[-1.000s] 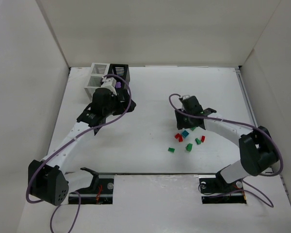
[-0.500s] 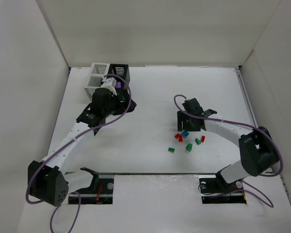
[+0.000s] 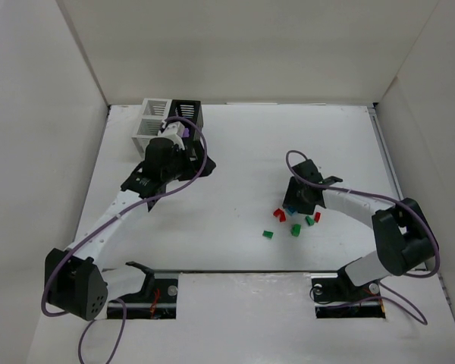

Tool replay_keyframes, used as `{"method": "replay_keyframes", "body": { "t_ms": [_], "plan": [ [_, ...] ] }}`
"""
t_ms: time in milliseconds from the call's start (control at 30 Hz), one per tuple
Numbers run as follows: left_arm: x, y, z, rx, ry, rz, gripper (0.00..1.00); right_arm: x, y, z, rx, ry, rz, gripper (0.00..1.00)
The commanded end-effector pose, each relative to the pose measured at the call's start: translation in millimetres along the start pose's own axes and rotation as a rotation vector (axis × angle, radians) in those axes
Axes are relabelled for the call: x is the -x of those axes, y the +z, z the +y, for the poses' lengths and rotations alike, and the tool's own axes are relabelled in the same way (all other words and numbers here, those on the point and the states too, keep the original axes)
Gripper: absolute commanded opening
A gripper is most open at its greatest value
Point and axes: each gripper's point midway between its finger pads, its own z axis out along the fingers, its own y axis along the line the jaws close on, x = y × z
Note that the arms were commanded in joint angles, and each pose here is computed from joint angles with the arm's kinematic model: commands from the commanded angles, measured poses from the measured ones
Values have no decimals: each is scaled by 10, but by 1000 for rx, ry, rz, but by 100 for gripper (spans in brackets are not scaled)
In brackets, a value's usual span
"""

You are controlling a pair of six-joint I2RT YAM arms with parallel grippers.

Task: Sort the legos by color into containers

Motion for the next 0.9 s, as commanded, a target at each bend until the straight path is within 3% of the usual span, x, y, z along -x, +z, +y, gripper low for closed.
{"method": "replay_keyframes", "body": {
  "t_ms": [0, 267, 367, 533, 667, 800, 867],
  "plan": [
    [33, 31, -86, -46, 25, -17, 100, 87, -8, 54, 33, 70, -40, 59],
    [-4, 48, -101, -59, 24, 0, 100, 192, -53, 110, 60, 56, -64, 44],
    [-18, 43, -124, -72, 25, 8, 100, 327, -147, 220, 127, -26, -121, 38],
    [-37, -6, -385, -221, 57, 33, 100, 706, -635, 803, 437, -369, -326, 34],
    [-38, -49, -720, -415, 77, 64, 100, 712, -1273, 1325, 706, -790, -531, 32],
    [-74, -163, -1105, -593, 92, 106, 100, 615, -1615, 1599, 848, -999, -628, 32],
    [-47, -159, -1242, -602, 121, 95, 100, 575, -1782, 1713, 922, -1056, -651, 32]
  ]
}}
